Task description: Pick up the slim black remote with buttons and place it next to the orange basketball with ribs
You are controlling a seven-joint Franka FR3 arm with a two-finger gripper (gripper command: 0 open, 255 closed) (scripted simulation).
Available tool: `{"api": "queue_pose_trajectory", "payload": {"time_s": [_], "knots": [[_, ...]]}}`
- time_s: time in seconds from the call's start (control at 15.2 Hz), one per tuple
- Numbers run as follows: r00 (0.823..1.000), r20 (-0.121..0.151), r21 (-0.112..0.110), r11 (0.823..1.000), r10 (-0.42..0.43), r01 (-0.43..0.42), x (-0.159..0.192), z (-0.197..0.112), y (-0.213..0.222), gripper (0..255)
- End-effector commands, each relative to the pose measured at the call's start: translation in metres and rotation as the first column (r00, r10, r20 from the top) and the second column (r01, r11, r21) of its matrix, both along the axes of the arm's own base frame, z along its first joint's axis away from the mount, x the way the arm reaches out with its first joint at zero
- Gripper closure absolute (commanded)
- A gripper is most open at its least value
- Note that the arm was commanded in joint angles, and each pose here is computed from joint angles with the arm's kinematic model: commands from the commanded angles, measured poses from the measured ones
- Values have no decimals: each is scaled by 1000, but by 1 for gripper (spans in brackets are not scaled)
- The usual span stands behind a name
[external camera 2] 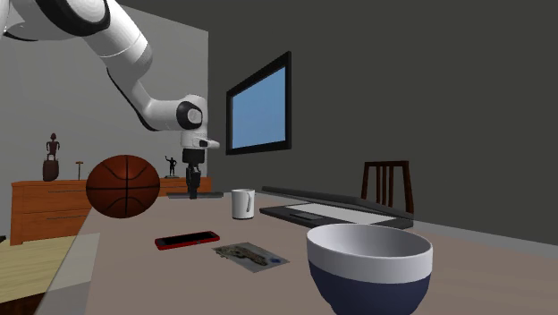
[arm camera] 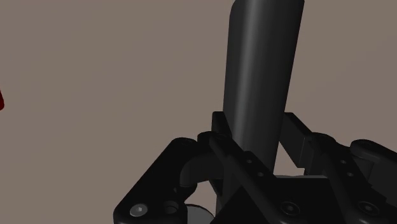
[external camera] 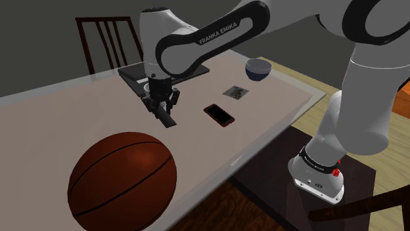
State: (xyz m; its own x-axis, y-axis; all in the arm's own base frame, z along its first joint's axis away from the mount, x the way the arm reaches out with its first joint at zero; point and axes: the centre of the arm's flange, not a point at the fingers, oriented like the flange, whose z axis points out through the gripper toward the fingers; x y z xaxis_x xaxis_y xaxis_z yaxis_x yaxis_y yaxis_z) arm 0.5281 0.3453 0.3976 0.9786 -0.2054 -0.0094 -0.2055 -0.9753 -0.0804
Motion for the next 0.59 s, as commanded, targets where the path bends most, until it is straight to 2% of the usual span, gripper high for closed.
{"api": "queue_pose_trajectory", "payload": {"time_s": [0.0,0.53], "knots": [[1000,1,0,1000,0,0,0,-11,-1,255],[1000,1,0,1000,0,0,0,-53,-1,255]]}}
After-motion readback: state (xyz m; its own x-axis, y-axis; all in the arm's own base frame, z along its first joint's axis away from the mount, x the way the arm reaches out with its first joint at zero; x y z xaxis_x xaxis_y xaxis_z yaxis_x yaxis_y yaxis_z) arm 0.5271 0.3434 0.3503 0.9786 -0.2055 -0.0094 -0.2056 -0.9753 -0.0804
